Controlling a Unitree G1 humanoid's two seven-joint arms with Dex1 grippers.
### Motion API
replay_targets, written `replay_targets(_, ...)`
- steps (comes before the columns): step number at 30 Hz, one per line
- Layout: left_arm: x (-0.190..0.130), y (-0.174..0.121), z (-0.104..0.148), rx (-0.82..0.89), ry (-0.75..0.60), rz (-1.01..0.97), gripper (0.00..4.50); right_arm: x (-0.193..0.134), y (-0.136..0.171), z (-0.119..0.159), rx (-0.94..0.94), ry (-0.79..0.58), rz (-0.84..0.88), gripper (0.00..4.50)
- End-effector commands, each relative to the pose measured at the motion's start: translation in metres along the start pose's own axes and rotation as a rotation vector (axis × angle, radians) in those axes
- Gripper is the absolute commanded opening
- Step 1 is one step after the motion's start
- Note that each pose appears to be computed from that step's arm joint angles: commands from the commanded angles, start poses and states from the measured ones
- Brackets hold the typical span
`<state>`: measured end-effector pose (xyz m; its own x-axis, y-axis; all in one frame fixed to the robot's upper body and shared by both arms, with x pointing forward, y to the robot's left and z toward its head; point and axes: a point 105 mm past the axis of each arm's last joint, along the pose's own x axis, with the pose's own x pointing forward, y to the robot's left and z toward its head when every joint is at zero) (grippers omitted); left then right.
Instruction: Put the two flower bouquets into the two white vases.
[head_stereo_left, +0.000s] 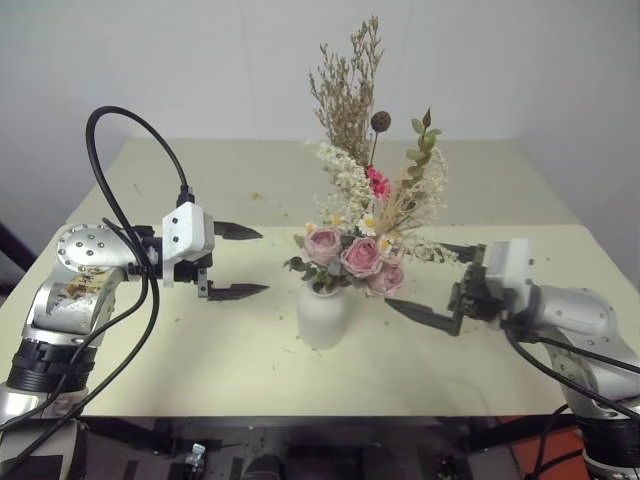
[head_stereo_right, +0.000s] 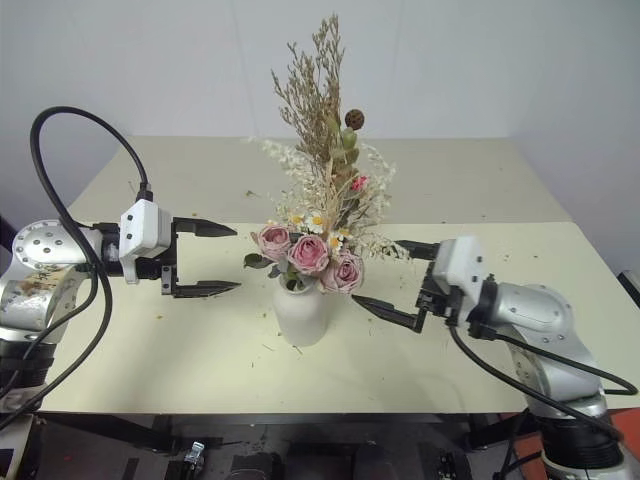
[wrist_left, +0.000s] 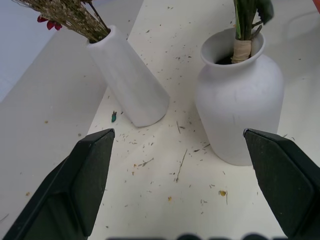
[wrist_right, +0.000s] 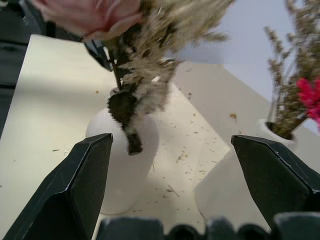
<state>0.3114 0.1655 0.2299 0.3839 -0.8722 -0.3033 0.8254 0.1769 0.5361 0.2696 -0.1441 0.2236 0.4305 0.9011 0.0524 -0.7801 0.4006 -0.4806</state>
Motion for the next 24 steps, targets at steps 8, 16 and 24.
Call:
replay_targets(8, -0.013, 0.002, 0.011, 0.026, -0.030, 0.040, 4.50, -0.068, -0.012, 0.019, 0.002, 0.082, -0.103, 4.46)
replay_targets(16, -0.028, -0.001, 0.013, 0.021, 0.007, 0.063, 4.50, -0.095, -0.011, 0.018, 0.015, 0.167, -0.085, 4.46)
replay_targets(24, -0.063, -0.013, 0.017, -0.017, 0.098, 0.156, 4.50, -0.105, -0.021, 0.023, 0.038, 0.146, -0.044, 4.46)
